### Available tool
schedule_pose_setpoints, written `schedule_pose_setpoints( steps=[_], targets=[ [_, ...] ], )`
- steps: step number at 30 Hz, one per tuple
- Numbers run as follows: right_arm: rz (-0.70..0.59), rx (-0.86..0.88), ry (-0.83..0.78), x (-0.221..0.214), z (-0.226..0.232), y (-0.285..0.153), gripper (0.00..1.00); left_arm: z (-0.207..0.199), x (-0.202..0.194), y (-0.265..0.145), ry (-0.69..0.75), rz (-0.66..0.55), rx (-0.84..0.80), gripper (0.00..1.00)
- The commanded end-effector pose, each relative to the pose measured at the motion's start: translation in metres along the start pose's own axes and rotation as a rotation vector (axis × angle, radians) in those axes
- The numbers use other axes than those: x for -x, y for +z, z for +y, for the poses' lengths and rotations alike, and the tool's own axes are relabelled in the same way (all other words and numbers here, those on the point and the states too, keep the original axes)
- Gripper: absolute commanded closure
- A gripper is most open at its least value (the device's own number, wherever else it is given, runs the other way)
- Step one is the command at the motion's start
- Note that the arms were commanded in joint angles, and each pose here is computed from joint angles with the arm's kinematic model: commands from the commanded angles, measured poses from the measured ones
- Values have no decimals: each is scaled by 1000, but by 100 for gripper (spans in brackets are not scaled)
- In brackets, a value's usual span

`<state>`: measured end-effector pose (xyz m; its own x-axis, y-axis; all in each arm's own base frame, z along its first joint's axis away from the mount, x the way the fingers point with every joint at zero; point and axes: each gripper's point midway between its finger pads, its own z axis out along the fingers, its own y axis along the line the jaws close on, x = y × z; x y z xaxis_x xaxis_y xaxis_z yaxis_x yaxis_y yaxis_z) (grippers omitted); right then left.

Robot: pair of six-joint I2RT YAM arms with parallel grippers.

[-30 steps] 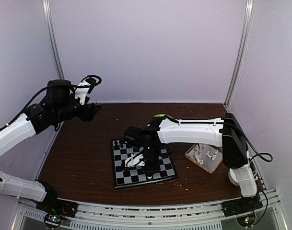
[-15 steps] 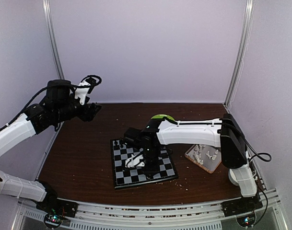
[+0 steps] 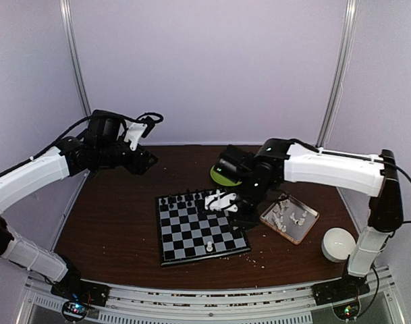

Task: Set up the chess pieces on the board
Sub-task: Pick up the pawn from the storage box.

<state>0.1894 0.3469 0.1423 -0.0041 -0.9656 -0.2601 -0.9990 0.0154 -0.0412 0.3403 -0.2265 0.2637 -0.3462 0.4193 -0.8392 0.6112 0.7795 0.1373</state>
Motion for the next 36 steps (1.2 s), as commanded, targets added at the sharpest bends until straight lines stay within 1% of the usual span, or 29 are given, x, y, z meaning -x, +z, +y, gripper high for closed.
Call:
schedule_pose_setpoints(
  steps=[1, 4, 9, 15, 19, 22, 27, 30, 33, 36],
  targets=[
    [-70, -24, 116, -44, -22, -13, 61, -35, 19, 4, -21, 4, -113, 39],
    [-120, -64, 260, -84, -40, -22, 62, -61, 23, 10, -51, 12, -176, 40],
    [-211, -221, 471, -149, -72, -40, 63, -98, 21, 29, -75, 52, -226, 41],
    [-232, -317, 622, -197, -91, -52, 64, -147, 16, 51, -56, 111, -326, 45],
    [-185, -353, 678, -216, -102, -55, 66, -167, 12, 60, -34, 133, -358, 44],
    [-132, -332, 698, -225, -102, -50, 67, -174, 5, 67, -23, 129, -346, 44],
    [-15, -347, 719, -252, -102, -35, 67, -181, 3, 75, -70, 121, -342, 43],
    [53, -356, 732, -268, -102, -25, 65, -189, 11, 72, -72, 104, -347, 43],
    [103, -322, 746, -279, -97, -13, 64, -198, 15, 68, -69, 94, -349, 43],
    [117, -293, 765, -284, -92, -2, 65, -207, 12, 65, -85, 94, -363, 43]
  ],
)
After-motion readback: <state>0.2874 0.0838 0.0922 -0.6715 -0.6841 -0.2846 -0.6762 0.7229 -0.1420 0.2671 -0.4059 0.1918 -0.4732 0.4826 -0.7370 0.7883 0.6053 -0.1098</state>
